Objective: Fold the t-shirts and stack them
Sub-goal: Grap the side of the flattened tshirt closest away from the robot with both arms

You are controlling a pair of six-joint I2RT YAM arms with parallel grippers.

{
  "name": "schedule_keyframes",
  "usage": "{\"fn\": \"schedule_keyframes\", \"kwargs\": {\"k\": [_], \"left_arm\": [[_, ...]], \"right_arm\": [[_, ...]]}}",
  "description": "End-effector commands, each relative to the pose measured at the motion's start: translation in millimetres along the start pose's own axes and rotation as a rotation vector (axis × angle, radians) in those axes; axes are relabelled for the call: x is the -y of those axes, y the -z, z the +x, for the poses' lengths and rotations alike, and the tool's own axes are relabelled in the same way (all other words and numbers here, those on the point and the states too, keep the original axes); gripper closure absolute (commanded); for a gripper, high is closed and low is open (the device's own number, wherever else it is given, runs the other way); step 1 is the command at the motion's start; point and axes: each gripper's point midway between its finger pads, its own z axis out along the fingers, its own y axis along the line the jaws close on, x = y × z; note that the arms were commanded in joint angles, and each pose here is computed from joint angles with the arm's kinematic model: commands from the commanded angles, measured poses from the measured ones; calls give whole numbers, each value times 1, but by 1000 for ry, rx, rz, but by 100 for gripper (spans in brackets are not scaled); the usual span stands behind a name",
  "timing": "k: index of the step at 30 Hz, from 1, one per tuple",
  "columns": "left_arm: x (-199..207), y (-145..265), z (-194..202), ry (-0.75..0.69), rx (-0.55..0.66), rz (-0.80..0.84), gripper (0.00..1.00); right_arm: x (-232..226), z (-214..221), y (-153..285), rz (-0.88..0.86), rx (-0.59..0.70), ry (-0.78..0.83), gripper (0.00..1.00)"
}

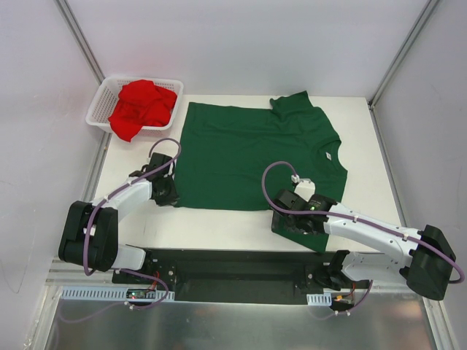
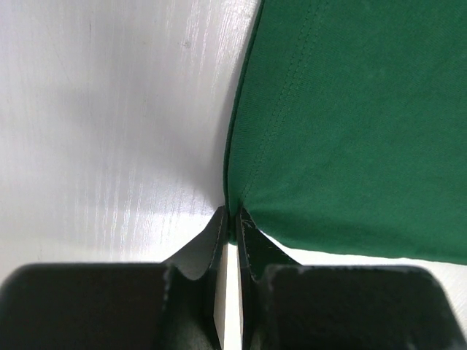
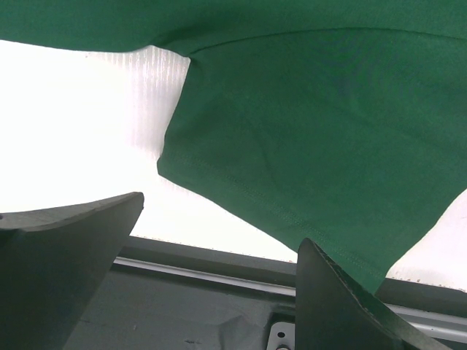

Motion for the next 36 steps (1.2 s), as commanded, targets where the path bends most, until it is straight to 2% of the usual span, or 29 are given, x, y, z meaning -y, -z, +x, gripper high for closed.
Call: {"fn": "schedule_keyframes", "kwargs": {"k": [1,17,28,36], "left_arm": [[0,7,-19,4,31,-6,100],[-24,6,-45,114,67,-56,100],[-22,8,-52,129,82,-44,100],[-19,8,-57,133,91,-33,100]], "right_arm": [[-1,-3,3,-5,9,0,4],[15,3,8,23,3,-11,4],[63,40,-2,87,-33,-128,4],[74,53,-1,75,-41,-156,4]]}}
